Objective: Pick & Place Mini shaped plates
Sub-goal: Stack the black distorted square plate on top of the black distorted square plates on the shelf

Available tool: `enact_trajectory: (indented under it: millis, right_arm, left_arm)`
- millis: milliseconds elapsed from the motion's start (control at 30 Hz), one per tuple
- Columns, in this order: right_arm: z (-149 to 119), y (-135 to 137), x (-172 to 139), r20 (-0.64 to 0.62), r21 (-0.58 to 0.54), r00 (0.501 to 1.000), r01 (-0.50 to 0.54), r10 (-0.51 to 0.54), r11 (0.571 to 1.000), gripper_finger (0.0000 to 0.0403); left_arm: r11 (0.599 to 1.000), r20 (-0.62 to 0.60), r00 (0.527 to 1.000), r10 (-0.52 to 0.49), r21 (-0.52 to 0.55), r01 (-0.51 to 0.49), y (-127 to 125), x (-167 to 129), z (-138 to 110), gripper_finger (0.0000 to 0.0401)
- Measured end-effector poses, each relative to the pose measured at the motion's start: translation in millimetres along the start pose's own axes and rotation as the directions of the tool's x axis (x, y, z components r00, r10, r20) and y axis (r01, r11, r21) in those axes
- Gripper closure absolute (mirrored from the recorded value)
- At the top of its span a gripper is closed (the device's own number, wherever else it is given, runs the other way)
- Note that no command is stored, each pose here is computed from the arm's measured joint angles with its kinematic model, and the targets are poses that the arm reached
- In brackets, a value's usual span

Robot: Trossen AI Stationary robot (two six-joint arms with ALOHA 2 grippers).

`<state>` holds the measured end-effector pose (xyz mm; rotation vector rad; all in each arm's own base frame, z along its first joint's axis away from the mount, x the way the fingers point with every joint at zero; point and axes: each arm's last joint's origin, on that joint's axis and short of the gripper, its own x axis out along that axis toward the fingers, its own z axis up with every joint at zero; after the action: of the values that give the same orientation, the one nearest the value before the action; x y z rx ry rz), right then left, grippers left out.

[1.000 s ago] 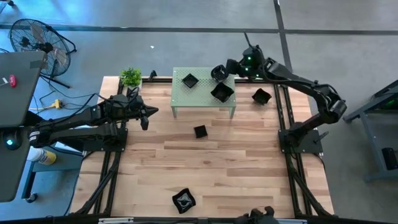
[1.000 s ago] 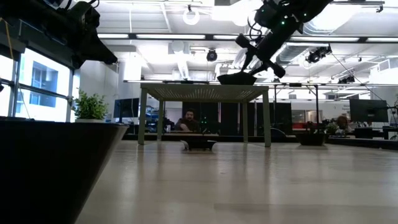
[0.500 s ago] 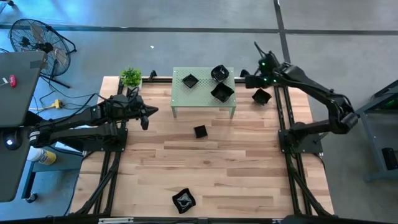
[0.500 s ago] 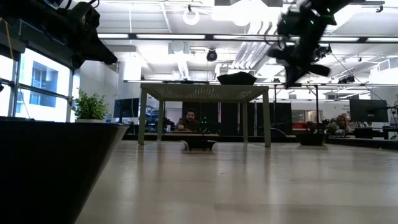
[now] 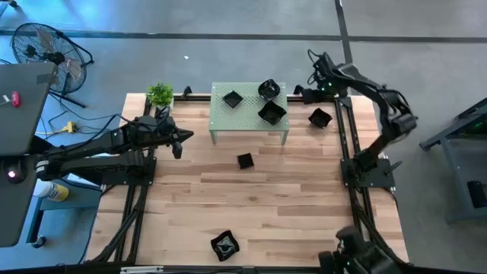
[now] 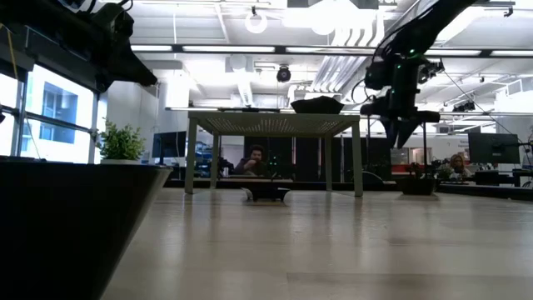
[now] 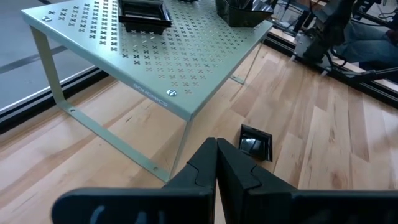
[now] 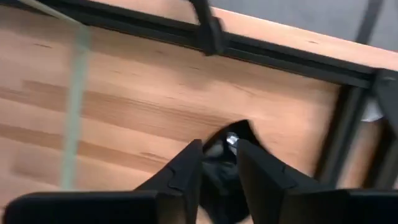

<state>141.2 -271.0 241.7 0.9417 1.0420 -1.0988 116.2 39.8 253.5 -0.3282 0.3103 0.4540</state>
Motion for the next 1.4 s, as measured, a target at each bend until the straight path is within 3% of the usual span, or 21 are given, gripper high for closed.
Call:
enact_trajectory:
  millis: [133, 400, 567, 833, 1100, 1233, 1400]
  right_arm:
    - [15.2, -13.5, 5.4, -0.119, -0.032, 0.99, 0.075, -0.079, 0.997, 0.0286]
    - [24.2, -18.3, 36.3, -0.295, -0.152, 0.951, 0.047, -0.091, 0.987, 0.0279]
    - [25.8, -20.0, 49.6, -0.319, -0.213, 0.937, 0.072, -0.139, 0.974, 0.0281]
    - [27.2, -20.3, 61.3, -0.338, -0.325, 0.93, 0.03, -0.146, 0.945, 0.0282]
    - [27.3, -20.5, 77.9, -0.384, -0.355, 0.915, -0.026, -0.121, 0.935, 0.0282]
    - [27.3, -20.9, 83.4, -0.396, -0.354, 0.911, -0.031, -0.119, 0.935, 0.0299]
    - [28.8, -25.7, 84.3, -0.393, -0.342, 0.912, -0.03, -0.114, 0.939, 0.035]
  left_arm:
    - [1.0, -0.005, 1.0, -0.016, -0.001, 0.016, -0.5, 0.0, -0.1, 0.04]
    - [1.0, -0.011, 1.0, -0.015, 0.0, 0.015, -0.3, 0.0, -0.8, 0.04]
    - [1.0, -0.035, 0.999, -0.009, 0.002, 0.009, 0.4, -0.1, -3.0, 0.04]
    - [1.0, -0.045, 0.999, -0.006, 0.003, 0.006, 0.7, -0.1, -4.0, 0.04]
    - [1.0, -0.047, 0.999, -0.006, 0.003, 0.006, 0.7, -0.2, -4.2, 0.04]
    - [1.0, -0.047, 0.999, -0.006, -0.013, 0.006, 0.7, -0.1, -4.2, 0.04]
    - [1.0, -0.048, 0.999, -0.007, -0.019, 0.006, 0.7, -0.2, -4.2, 0.04]
